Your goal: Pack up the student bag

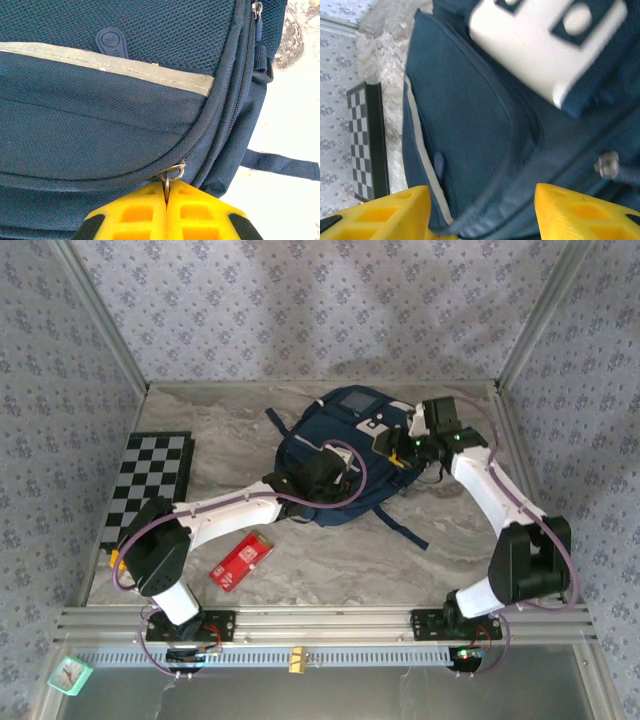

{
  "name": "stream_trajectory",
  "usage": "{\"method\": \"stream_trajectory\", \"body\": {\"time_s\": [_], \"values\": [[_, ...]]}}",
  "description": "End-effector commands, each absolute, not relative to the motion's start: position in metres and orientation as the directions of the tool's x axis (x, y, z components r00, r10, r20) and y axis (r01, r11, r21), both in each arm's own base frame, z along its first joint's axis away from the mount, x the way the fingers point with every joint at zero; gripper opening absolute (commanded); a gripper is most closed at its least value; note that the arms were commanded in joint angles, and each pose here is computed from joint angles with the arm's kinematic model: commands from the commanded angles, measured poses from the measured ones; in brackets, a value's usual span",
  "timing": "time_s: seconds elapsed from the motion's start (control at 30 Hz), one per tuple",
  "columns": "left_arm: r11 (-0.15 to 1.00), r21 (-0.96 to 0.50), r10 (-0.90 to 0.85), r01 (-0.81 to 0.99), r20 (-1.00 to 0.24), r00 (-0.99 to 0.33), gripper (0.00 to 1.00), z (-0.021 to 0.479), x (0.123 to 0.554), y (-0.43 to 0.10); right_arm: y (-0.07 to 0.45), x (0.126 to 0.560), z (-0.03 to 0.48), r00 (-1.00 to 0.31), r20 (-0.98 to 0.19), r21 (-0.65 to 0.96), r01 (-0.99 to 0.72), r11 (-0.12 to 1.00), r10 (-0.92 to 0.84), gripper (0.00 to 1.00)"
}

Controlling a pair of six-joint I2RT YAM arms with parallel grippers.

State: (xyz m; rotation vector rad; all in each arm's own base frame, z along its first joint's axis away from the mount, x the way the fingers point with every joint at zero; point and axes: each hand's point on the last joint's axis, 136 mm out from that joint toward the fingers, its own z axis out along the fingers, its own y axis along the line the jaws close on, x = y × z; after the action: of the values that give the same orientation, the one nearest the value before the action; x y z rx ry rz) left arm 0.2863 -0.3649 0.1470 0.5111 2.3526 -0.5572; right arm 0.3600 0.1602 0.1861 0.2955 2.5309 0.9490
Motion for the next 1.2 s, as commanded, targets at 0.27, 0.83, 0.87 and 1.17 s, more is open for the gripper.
{"method": "stream_trajectory", "body": {"time_s": [0.27, 0.83, 0.87, 1.17], "values": [[0.816, -0.270, 0.200, 0.511, -0.698, -0.688, 0.00, 0.159, 0.290, -0.369, 0.208, 0.351, 0.163, -0.833, -0.222, 0.756, 0.182, 0.629, 0.507, 0.47], [0.813, -0.203, 0.298, 0.546, -0.660, -0.689, 0.00, 0.146, 0.279, -0.329, 0.166, 0.352, 0.157, -0.905, -0.264, 0.678, 0.070, 0.731, 0.332, 0.00], [0.825, -0.190, 0.301, 0.532, -0.649, -0.698, 0.00, 0.142, 0.281, -0.322, 0.158, 0.353, 0.158, -0.906, -0.247, 0.679, 0.091, 0.728, 0.344, 0.00], [0.808, -0.281, 0.243, 0.519, -0.643, -0.726, 0.00, 0.143, 0.288, -0.311, 0.117, 0.409, 0.182, -0.883, -0.319, 0.675, 0.044, 0.737, 0.345, 0.00]]}}
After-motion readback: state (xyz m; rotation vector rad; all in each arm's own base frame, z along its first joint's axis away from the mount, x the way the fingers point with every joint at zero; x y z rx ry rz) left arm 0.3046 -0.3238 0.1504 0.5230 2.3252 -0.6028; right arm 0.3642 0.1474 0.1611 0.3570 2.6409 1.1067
